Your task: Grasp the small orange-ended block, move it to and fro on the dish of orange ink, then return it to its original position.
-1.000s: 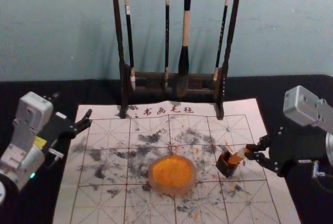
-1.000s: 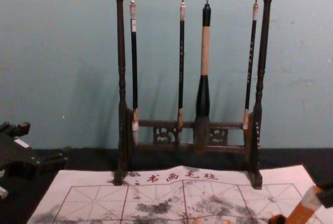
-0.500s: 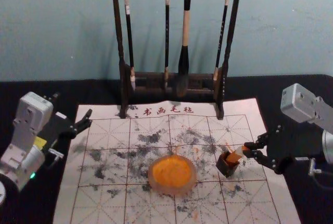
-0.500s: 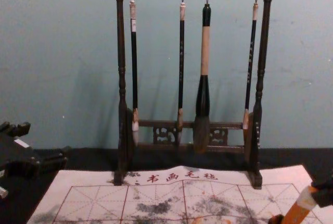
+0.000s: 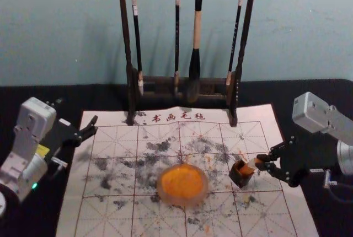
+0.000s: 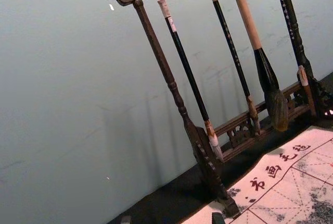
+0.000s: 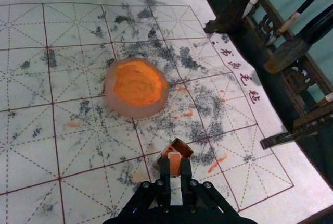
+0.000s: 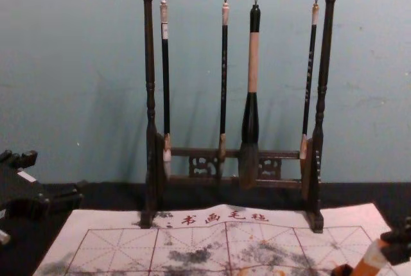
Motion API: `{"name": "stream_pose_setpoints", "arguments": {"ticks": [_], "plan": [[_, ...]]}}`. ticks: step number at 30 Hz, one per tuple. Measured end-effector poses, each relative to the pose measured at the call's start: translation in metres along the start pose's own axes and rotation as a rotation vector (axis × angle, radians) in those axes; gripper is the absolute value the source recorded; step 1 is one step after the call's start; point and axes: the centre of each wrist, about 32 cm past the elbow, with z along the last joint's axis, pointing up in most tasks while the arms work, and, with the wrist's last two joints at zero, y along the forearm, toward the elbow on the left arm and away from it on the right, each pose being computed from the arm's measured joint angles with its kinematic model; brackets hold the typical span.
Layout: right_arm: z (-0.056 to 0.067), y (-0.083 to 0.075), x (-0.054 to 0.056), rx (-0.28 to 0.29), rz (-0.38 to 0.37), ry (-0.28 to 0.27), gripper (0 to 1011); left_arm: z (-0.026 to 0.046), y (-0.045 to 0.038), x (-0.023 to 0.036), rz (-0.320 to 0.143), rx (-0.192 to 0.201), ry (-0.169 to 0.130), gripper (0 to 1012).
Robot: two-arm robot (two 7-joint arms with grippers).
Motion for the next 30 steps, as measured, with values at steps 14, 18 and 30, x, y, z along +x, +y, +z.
{"name": "stream_pose_setpoints", "arguments": {"ticks": [14, 18, 30], "plan": [[-0.002, 0.012, 0.005, -0.025, 0.008, 0.005, 81, 0.0, 0.0, 0.0, 0.0, 0.0, 0.0, 1001], [-0.002, 0.014, 0.007, -0.028, 0.008, 0.006, 81, 0.0, 0.0, 0.0, 0.0, 0.0, 0.0, 1001], [-0.001, 0.021, 0.009, -0.041, 0.016, 0.005, 81, 0.0, 0.0, 0.0, 0.0, 0.0, 0.0, 1001]]}}
